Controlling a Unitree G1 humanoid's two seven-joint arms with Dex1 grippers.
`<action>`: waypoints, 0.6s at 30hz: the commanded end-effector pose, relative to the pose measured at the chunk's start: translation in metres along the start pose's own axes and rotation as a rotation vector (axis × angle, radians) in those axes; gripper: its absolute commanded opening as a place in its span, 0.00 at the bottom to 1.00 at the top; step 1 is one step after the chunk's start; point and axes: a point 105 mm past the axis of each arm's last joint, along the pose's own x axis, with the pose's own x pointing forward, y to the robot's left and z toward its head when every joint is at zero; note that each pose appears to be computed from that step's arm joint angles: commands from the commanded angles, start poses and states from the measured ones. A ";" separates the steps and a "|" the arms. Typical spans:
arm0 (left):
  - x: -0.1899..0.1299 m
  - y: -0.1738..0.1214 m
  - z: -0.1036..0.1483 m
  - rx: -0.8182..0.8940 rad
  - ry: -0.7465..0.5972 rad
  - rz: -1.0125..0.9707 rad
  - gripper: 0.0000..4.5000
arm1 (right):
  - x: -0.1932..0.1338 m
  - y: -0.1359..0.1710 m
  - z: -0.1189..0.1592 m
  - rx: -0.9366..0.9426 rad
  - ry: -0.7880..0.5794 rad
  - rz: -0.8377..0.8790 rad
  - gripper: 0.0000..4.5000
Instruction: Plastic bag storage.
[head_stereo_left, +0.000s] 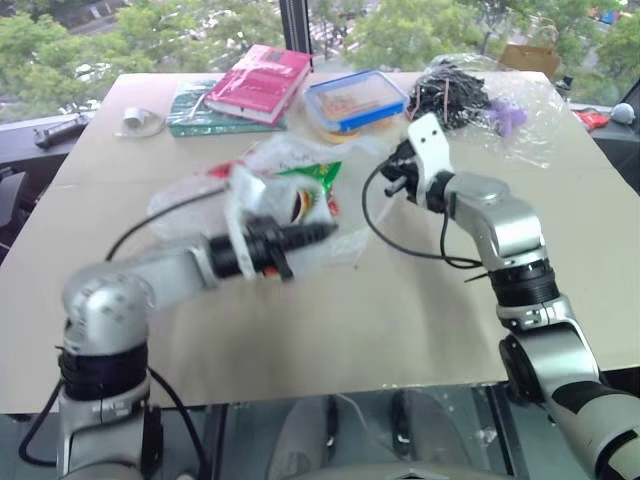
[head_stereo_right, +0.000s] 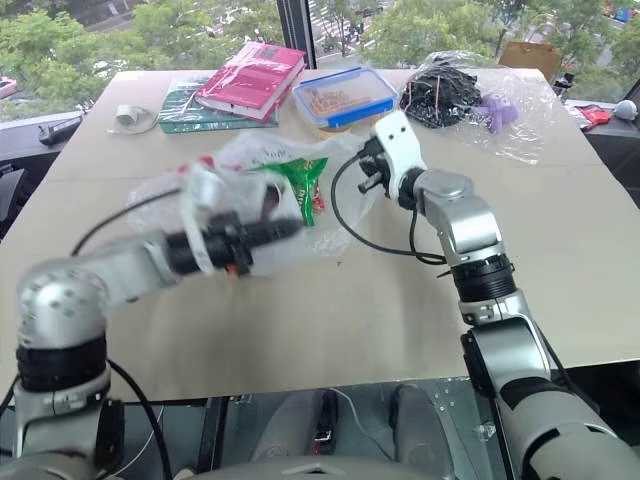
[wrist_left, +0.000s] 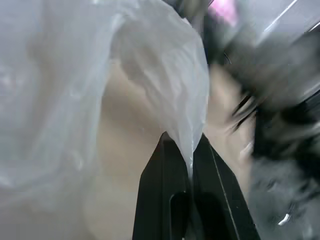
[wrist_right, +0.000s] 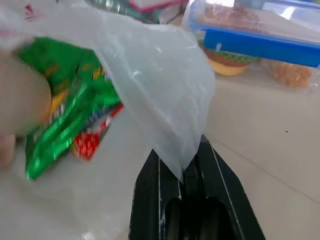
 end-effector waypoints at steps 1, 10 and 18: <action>-0.012 -0.028 0.064 -0.008 -0.209 -0.153 0.01 | -0.018 -0.018 0.081 0.139 -0.299 0.006 0.00; -0.039 -0.020 0.219 0.098 -0.695 -0.045 0.01 | -0.098 -0.060 0.243 0.334 -0.771 0.042 0.00; 0.031 0.013 0.206 0.174 -0.549 0.055 0.01 | -0.144 -0.064 0.265 0.137 -0.785 -0.068 0.00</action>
